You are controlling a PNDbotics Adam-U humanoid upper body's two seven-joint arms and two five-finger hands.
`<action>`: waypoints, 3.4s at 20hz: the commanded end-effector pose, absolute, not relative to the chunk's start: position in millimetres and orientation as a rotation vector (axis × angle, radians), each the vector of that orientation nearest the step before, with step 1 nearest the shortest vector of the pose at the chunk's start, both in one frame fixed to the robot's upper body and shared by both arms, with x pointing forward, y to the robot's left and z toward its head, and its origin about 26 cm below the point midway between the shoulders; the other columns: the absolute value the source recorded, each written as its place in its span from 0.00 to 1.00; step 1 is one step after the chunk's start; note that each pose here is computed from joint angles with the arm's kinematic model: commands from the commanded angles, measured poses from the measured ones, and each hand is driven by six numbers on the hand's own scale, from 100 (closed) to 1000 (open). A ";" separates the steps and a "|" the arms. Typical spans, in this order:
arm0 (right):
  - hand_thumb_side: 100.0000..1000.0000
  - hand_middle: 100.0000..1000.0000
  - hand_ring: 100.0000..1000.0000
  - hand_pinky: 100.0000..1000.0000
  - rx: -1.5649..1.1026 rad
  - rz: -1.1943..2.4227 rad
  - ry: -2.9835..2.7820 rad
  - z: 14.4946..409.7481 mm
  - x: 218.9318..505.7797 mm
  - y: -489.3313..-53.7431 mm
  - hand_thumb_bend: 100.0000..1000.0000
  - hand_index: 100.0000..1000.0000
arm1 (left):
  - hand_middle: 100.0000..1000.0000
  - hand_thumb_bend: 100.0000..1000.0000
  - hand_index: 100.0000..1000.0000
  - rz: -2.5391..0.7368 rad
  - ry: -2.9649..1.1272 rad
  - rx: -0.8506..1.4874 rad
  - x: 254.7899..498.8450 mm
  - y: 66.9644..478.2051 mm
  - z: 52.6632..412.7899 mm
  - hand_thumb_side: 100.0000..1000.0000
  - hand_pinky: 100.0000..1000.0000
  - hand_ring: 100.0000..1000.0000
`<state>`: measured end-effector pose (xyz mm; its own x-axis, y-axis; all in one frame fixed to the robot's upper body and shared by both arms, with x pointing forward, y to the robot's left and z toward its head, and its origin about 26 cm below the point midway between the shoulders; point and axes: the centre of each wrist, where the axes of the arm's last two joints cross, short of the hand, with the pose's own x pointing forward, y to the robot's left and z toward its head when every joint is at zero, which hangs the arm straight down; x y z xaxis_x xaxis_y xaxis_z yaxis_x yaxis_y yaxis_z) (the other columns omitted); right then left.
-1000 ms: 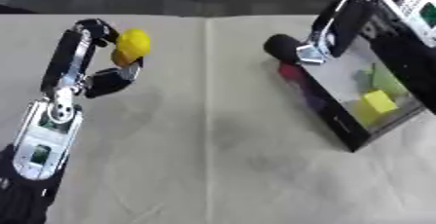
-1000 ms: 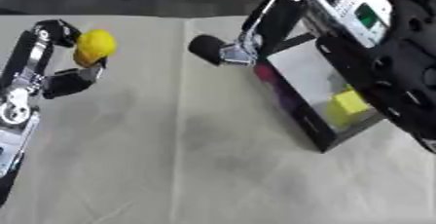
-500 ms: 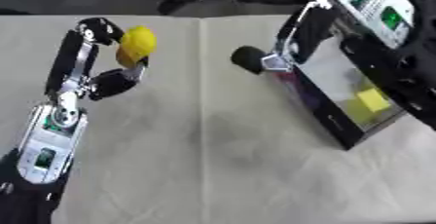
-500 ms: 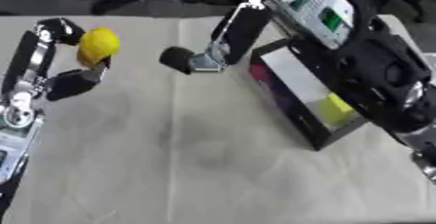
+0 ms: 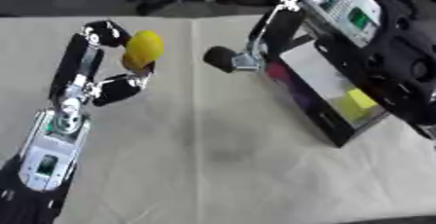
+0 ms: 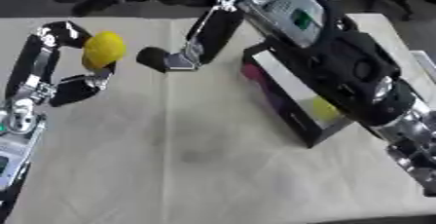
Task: Pick up the objects with one hand, pass them to the other hand, and then place them into the box on the other side of the table.
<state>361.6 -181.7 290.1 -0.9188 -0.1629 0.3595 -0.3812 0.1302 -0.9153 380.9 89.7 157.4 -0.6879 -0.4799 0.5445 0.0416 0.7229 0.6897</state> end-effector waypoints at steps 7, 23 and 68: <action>0.07 0.89 0.90 0.95 0.393 1.953 -2.305 288.3 375.5 -182.2 0.00 0.94 | 0.48 0.14 0.39 -0.877 -2.253 0.254 370.2 75.7 178.1 0.00 0.66 0.60; 0.01 0.62 0.60 0.86 0.127 1.723 -2.540 279.5 386.8 -189.0 0.21 0.76 | 0.34 0.04 0.38 -0.690 -2.138 -0.010 356.5 67.5 181.1 0.00 0.62 0.52; 0.01 0.62 0.74 0.89 0.051 1.765 -2.351 251.2 407.0 -200.6 0.00 0.77 | 0.34 0.02 0.38 -0.817 -2.194 -0.030 347.2 55.5 187.3 0.00 0.63 0.53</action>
